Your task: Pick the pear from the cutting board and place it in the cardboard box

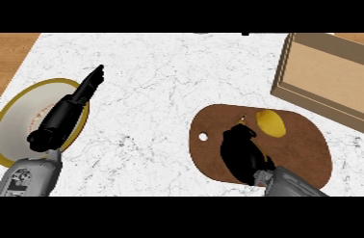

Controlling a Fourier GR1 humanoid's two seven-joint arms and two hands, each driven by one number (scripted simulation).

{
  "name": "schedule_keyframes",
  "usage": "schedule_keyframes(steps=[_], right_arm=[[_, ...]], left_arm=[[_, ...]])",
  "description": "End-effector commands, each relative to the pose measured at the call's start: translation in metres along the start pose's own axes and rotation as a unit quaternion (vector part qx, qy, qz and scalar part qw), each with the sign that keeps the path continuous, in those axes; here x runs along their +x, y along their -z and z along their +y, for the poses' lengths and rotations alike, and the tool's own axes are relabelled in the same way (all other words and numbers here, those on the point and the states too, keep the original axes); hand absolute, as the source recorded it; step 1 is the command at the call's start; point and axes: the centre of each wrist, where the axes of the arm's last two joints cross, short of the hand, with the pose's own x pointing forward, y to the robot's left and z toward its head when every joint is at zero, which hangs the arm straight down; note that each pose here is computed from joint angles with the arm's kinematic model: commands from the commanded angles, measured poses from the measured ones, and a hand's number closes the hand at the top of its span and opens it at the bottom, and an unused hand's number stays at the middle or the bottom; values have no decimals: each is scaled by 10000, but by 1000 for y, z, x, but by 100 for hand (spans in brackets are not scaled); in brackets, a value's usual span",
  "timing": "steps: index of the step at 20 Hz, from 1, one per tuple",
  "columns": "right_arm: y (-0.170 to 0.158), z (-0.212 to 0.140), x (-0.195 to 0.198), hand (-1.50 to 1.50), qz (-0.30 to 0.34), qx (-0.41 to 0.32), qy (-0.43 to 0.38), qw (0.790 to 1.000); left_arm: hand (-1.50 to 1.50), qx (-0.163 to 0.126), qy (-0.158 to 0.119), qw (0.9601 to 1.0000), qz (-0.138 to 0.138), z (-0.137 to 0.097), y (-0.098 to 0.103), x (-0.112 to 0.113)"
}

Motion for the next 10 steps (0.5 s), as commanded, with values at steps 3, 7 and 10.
schedule_keyframes(steps=[3,7,10], right_arm=[[-6,17,-17,150,-536,-954,2523,9614],[-11,24,-54,150,-827,-1832,3930,8973],[-17,44,-71,150,-839,-2352,4237,8707]], left_arm=[[0,52,87,9999,-51,12,-4,1],[0,104,62,9999,-76,9,0,6],[0,62,-9,9999,-98,20,-1,8]])
